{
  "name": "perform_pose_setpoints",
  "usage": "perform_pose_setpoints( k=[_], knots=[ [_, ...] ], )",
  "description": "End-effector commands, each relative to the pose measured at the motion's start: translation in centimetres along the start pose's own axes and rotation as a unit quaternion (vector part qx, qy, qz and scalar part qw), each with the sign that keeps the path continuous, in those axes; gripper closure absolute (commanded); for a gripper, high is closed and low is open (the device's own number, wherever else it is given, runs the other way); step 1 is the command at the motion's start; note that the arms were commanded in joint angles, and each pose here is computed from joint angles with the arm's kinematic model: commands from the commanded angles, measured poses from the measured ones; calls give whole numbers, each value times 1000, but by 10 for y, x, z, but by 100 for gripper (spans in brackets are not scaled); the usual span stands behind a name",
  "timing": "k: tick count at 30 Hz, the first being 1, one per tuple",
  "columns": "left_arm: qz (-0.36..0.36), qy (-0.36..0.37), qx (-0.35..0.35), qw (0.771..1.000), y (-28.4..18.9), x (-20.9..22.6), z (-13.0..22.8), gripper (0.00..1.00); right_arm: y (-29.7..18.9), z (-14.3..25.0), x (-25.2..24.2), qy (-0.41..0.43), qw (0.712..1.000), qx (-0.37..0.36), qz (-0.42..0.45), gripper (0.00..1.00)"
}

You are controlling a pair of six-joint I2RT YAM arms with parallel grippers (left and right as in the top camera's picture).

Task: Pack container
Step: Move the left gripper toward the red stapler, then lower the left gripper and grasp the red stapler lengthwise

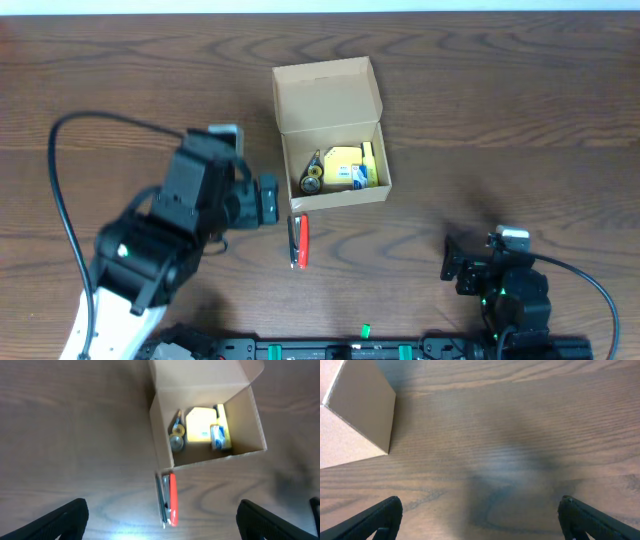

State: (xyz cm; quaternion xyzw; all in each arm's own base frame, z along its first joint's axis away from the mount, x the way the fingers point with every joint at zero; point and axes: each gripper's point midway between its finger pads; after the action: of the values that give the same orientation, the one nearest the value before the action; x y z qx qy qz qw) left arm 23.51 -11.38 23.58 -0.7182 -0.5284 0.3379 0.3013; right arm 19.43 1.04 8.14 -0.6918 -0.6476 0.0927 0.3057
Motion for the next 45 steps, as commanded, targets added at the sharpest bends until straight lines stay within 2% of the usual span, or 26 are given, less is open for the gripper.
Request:
perform_pose_setpoints(
  k=[1,7,12,15,19,21,25,28,45],
  knots=[
    [29,-11,32,999,19,-4,34,5,2,3,-2,-6,1000,3,2,1],
    [95,14,87,992,54,-28,88,5,2,3,-2,-6,1000,3,2,1],
    [112,31,98,988,68,-49,99,5,2,3,-2,-6,1000,3,2,1],
    [89,8,107,990,78,-53,102,2,2,3,-2,-6,1000,3,2,1],
    [52,-56,106,991,92,-57,102,0,2,3,-2,-6,1000,3,2,1],
    [18,-124,92,988,98,-53,99,0,2,3,-2,-6,1000,3,2,1],
    [-33,-270,64,960,105,-44,95,0,2,3,-2,-6,1000,3,2,1],
    [-41,-299,64,951,110,-44,96,1,2,3,-2,-6,1000,3,2,1],
    [-89,-282,166,941,144,-45,141,3,2,3,-2,-6,1000,3,2,1]
  ],
)
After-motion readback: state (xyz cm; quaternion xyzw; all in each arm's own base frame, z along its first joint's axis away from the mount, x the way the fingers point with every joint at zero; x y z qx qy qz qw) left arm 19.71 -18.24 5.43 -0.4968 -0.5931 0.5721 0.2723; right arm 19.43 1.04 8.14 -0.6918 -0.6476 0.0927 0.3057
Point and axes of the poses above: each gripper's point midway between its finger pads, its own y axis out along the fingers, its own x axis along the line the jaws close on, z = x × y, and after that the axes turned 9 degrees about y, right-handed
